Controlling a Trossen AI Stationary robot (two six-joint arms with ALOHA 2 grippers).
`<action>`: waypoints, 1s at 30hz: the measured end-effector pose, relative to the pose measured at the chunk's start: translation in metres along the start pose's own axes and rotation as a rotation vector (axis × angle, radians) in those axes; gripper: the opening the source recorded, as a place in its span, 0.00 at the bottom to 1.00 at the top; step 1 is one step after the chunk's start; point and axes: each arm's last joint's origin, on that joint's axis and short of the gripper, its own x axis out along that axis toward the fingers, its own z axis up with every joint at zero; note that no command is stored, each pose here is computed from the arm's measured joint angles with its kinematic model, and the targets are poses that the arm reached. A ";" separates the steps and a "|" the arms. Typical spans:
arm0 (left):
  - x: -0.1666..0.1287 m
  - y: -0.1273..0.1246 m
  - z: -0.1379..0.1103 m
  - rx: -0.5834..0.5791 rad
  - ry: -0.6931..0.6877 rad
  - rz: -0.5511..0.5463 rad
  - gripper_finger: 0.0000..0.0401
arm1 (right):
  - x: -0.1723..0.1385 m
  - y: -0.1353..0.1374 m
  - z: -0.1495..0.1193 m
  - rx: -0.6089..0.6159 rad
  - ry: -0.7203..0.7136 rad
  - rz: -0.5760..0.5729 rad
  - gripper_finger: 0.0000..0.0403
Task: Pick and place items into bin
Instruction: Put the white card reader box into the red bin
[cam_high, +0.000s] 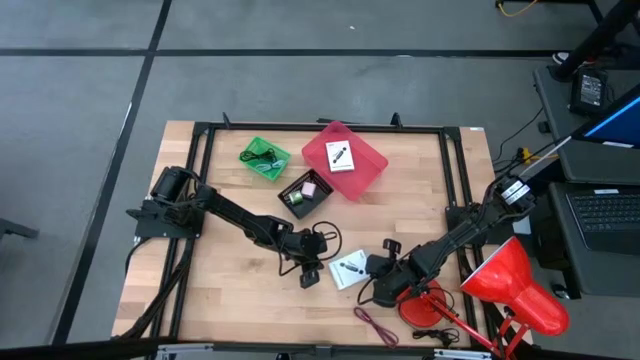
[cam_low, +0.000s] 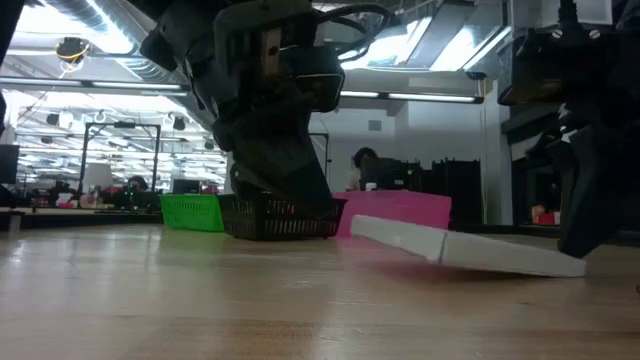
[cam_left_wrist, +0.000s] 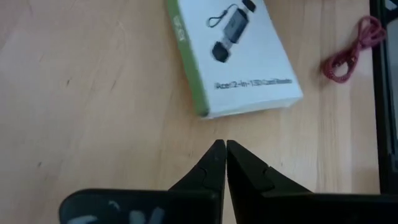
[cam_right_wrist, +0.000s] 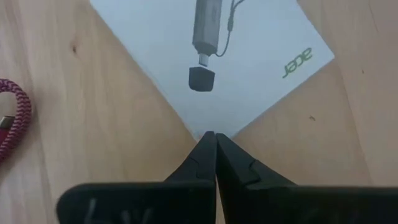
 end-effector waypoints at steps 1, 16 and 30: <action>0.000 0.000 0.000 -0.011 -0.002 0.003 0.03 | 0.002 0.000 0.000 -0.003 0.001 -0.006 0.00; -0.001 0.011 0.008 -0.209 0.017 -0.017 0.29 | 0.011 0.002 -0.002 -0.008 0.008 -0.018 0.00; 0.022 0.030 0.009 -0.327 0.063 -0.085 0.44 | 0.012 0.002 -0.003 -0.015 0.006 -0.030 0.00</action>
